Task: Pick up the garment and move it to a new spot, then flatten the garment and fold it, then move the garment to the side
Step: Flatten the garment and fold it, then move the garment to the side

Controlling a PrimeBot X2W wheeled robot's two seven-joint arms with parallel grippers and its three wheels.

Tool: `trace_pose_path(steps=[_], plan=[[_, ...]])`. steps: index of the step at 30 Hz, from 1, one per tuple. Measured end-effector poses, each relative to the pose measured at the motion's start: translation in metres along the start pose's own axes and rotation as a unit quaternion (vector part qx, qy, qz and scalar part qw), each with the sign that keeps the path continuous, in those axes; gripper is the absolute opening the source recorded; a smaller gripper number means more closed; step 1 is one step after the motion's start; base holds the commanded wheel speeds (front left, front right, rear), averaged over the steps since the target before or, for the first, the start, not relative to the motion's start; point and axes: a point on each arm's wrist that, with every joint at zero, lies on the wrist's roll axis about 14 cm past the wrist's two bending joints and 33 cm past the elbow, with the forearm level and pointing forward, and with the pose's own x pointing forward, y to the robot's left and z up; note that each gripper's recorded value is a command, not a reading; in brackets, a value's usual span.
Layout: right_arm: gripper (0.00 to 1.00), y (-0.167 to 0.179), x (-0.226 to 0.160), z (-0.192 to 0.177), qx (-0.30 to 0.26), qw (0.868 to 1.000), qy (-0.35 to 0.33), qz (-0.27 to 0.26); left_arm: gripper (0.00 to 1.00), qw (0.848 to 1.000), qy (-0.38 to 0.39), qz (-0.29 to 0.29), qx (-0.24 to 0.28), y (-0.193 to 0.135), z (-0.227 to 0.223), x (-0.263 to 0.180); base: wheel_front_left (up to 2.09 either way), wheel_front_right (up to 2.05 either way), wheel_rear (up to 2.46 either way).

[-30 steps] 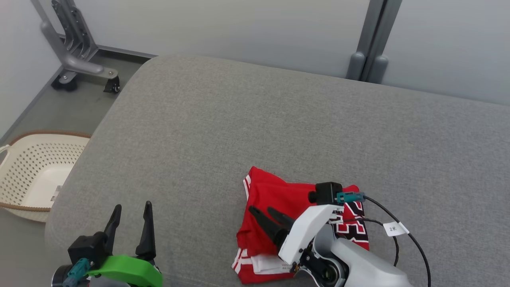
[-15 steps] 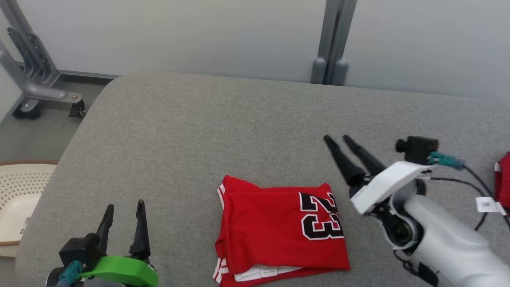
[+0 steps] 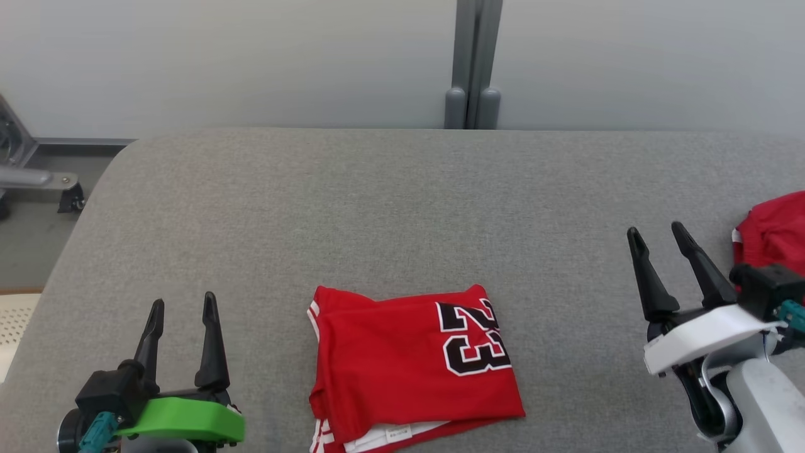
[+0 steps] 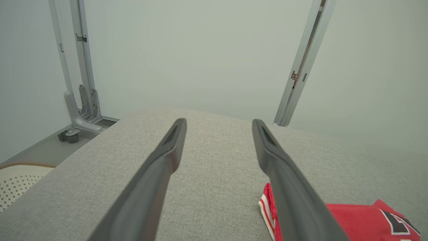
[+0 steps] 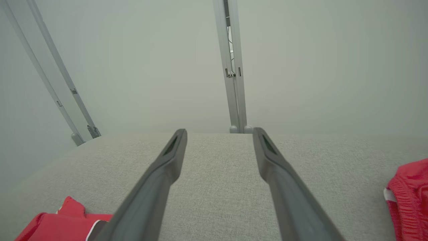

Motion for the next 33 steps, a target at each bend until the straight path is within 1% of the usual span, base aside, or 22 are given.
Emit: trace_pose_path(steps=[5, 10, 13, 16, 20, 23, 26, 28, 29, 31, 33], plan=[[1.00, -0.014, -0.028, -0.006, -0.026, 0.999, 0.005, -0.035, 1.00, 1.000, 0.005, -0.019, 0.006, -0.011, -0.005, 0.005, 0.00, 0.00, 0.00], [1.00, -0.022, -0.047, -0.015, -0.029, 0.998, 0.017, -0.059, 1.00, 0.999, 0.008, -0.038, 0.004, -0.024, -0.009, 0.011, 0.00, 0.00, 0.00], [1.00, -0.022, -0.050, -0.018, -0.027, 0.997, 0.020, -0.063, 1.00, 0.998, 0.011, -0.054, 0.009, -0.032, -0.011, 0.013, 0.00, 0.00, 0.00], [1.00, -0.021, -0.051, -0.022, -0.027, 0.997, 0.027, -0.061, 1.00, 0.998, 0.012, -0.056, 0.013, -0.032, -0.012, 0.012, 0.00, 0.00, 0.00], [1.00, -0.015, -0.049, -0.026, -0.028, 0.998, 0.034, -0.050, 1.00, 0.998, 0.011, -0.053, 0.016, -0.029, -0.011, 0.010, 0.00, 0.00, 0.00], [1.00, -0.006, -0.045, -0.033, -0.030, 0.998, 0.046, -0.031, 1.00, 0.999, 0.007, -0.050, 0.016, -0.027, -0.009, 0.007, 0.00, 0.00, 0.00], [1.00, 0.012, -0.039, -0.051, -0.010, 0.997, 0.078, -0.005, 1.00, 0.999, 0.007, -0.045, 0.017, -0.024, -0.008, 0.005, 0.00, 0.00, 0.00], [1.00, 0.032, -0.032, -0.067, -0.002, 0.992, 0.120, 0.027, 1.00, 0.999, 0.008, -0.041, 0.017, -0.021, -0.009, 0.003, 0.00, 0.00, 0.00], [1.00, 0.038, -0.029, -0.072, 0.007, 0.991, 0.132, 0.034, 1.00, 0.999, 0.009, -0.040, 0.017, -0.020, -0.009, 0.002, 0.00, 0.00, 0.00], [1.00, 0.055, -0.021, -0.085, 0.014, 0.983, 0.171, 0.061, 1.00, 0.999, 0.011, -0.036, 0.017, -0.017, -0.010, 0.000, 0.00, 0.00, 0.00], [1.00, 0.065, -0.016, -0.098, 0.022, 0.975, 0.206, 0.076, 1.00, 0.999, 0.012, -0.030, 0.017, -0.014, -0.011, -0.003, 0.00, 0.00, 0.00]])
